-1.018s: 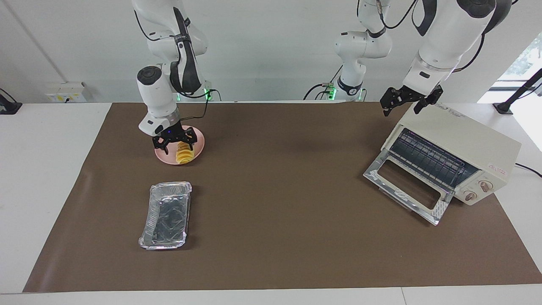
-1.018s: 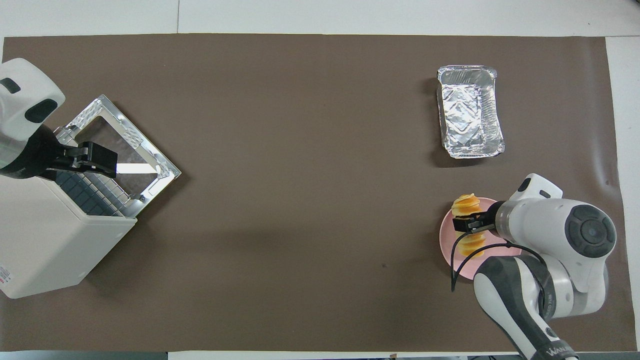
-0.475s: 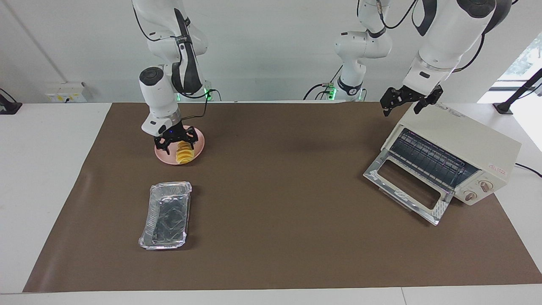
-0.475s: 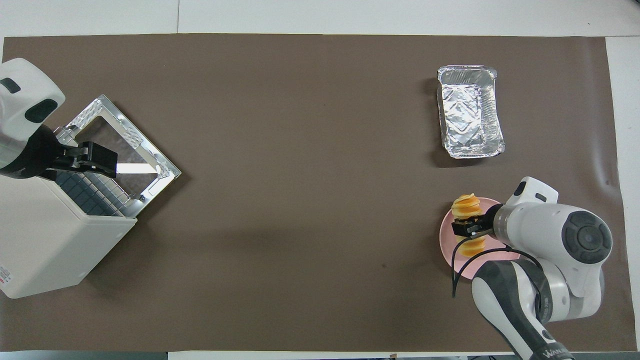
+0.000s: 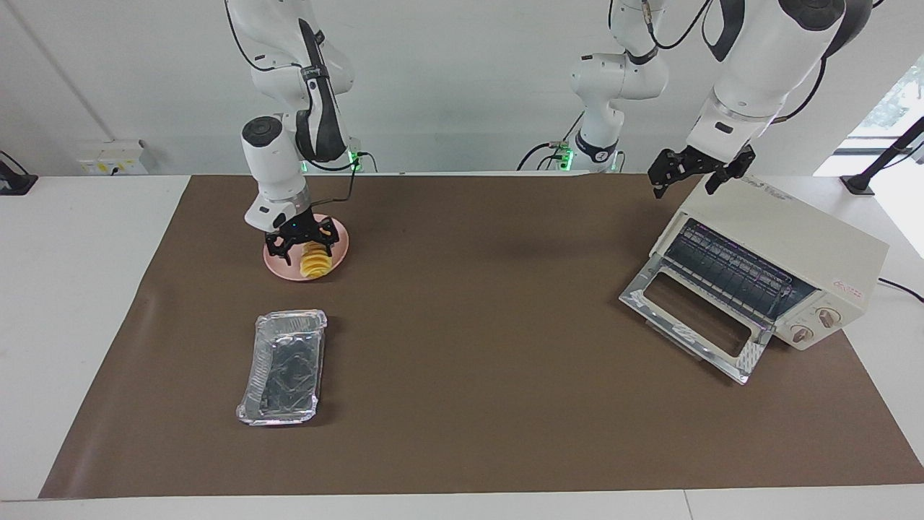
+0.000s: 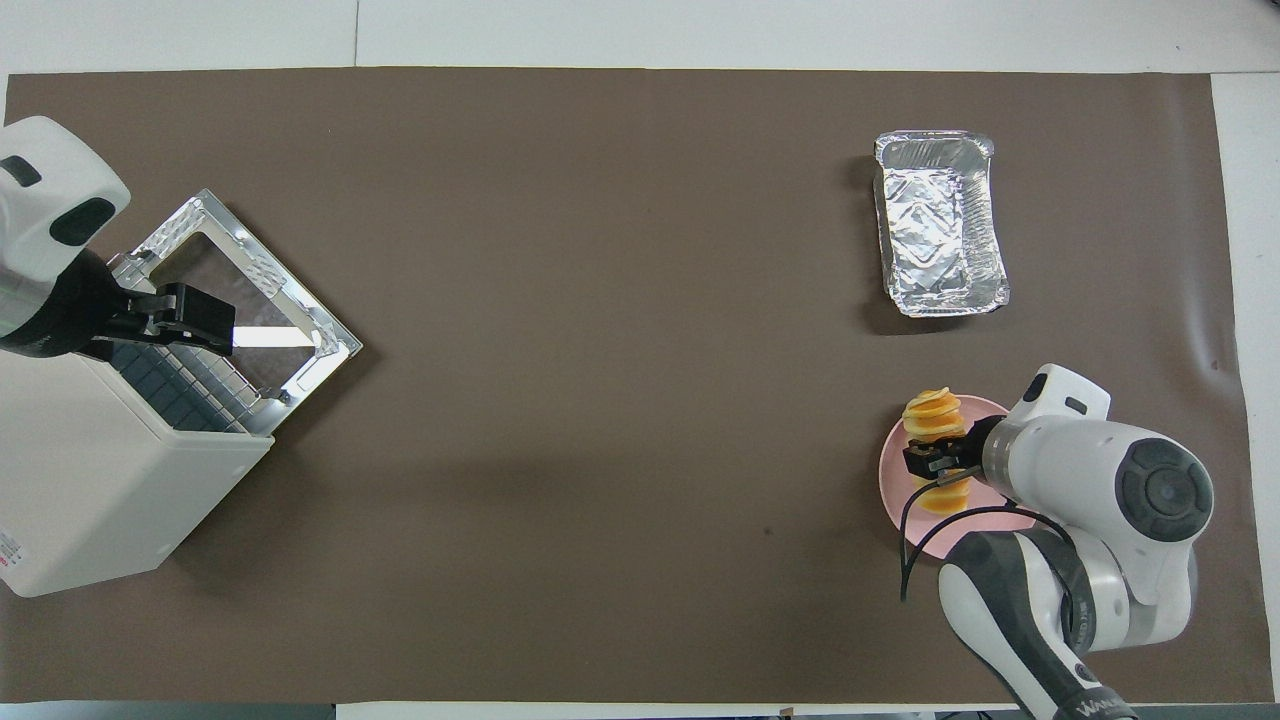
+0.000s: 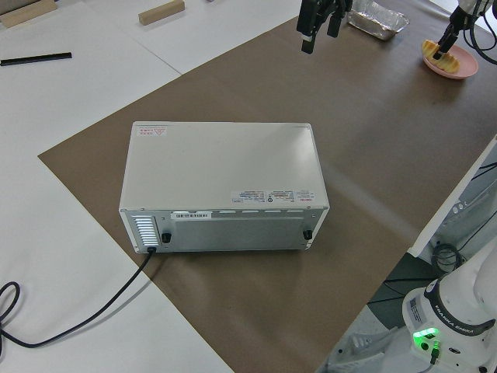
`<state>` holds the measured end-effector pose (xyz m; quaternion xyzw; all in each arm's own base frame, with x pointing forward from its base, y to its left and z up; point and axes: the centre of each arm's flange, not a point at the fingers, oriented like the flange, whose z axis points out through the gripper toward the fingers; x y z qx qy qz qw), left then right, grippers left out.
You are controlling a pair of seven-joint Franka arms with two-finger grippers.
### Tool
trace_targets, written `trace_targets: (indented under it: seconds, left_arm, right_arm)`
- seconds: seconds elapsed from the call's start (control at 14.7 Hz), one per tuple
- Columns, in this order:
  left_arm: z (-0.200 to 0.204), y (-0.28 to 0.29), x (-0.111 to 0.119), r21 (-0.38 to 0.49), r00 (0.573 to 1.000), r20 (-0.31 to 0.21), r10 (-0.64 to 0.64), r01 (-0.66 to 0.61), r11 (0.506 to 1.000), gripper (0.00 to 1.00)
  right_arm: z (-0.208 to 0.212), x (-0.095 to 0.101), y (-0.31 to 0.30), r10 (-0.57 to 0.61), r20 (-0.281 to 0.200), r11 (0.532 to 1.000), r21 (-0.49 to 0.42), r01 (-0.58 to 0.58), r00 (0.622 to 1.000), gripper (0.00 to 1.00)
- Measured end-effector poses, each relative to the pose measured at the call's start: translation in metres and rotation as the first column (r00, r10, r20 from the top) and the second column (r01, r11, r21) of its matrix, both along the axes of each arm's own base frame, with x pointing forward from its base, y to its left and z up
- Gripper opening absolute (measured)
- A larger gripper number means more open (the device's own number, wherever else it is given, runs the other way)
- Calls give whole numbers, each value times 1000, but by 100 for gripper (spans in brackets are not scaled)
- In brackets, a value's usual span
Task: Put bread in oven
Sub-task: 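Close the right gripper on the orange bread stack, then lift the bread with the right gripper and carry it to the foil tray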
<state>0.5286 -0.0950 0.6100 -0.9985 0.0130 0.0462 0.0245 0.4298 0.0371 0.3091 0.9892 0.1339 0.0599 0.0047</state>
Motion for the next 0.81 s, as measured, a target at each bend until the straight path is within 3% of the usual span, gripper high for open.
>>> trace_targets:
  seconds: [0.14,0.41,0.68,0.81]
  left_arm:
    - [0,0,0,0,1000,0,0,0,1000,100]
    - [0,0,0,0,1000,0,0,0,1000,100]
    - [0,0,0,0,1000,0,0,0,1000,100]
    - [0,0,0,0,1000,0,0,0,1000,100]
  right_arm:
    - [0,0,0,-6,0,1000,4,6,1000,58]
    - [1,1,0,-10,1,1000,6,10,1000,23]
    - [5,4,0,-10,7,1000,7,10,1000,11]
    - [17,13,4,-4,-16,1000,5,4,1000,11]
